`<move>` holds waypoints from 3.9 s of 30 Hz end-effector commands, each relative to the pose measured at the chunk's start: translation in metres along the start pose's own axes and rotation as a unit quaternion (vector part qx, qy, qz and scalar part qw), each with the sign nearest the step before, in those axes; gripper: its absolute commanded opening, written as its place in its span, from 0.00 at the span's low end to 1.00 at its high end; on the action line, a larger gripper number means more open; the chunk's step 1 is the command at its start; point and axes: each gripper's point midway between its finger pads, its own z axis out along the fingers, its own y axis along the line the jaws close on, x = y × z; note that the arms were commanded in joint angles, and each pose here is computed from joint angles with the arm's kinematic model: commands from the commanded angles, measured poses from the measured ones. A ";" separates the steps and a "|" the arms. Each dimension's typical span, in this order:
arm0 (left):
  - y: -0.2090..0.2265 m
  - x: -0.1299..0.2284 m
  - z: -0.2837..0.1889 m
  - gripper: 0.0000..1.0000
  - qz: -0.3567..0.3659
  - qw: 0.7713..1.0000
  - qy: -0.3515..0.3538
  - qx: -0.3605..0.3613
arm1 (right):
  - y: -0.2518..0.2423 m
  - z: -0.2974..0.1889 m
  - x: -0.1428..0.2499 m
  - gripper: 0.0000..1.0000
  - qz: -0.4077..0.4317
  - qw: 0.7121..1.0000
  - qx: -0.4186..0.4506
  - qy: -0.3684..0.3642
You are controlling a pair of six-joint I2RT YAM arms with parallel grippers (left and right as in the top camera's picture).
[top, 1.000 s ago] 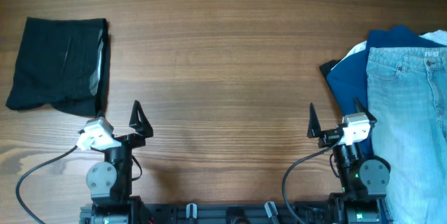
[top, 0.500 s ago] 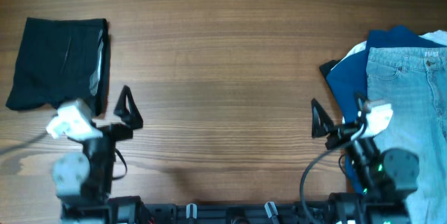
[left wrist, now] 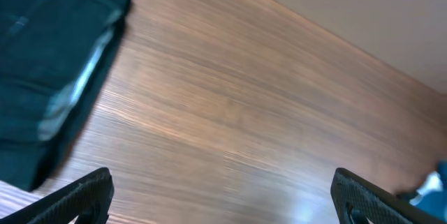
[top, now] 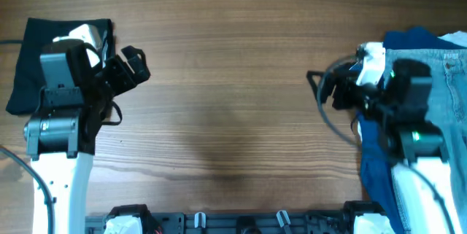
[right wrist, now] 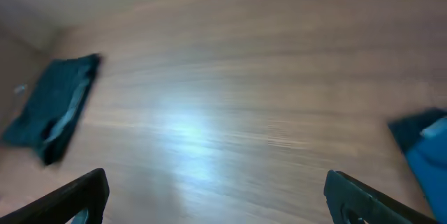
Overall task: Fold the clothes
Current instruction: 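Reach the right gripper into the pile and grasp the light-blue jeans, then pull the jeans to table center and grasp the waistband with both grippers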
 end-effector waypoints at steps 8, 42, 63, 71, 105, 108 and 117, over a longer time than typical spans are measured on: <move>-0.016 -0.012 -0.005 1.00 -0.002 0.999 -0.013 0.039 | -0.208 0.064 -0.048 1.00 0.136 0.933 0.332 0.029; -0.019 -0.009 -0.006 1.00 -0.003 0.999 -0.005 0.050 | -0.319 0.046 -0.010 0.04 0.178 0.862 0.473 0.045; -0.017 -0.003 -0.005 1.00 -0.005 0.999 0.007 0.045 | -0.326 0.062 0.020 0.04 0.214 0.856 0.465 0.076; -0.017 -0.003 -0.005 0.99 -0.005 0.999 0.006 0.045 | -0.211 -0.016 -0.132 0.04 0.080 0.939 0.318 -0.099; -0.089 0.064 0.134 1.00 0.139 0.974 0.135 0.122 | 0.103 -0.080 -0.082 0.82 0.015 0.987 0.074 -0.139; -0.105 0.073 0.160 0.95 0.126 0.969 0.143 0.155 | 0.095 -0.074 -0.070 0.82 0.025 0.989 0.089 -0.112; -0.138 0.134 0.243 0.95 0.195 0.951 0.150 0.187 | 0.080 -0.026 -0.038 0.83 0.029 0.991 0.132 -0.018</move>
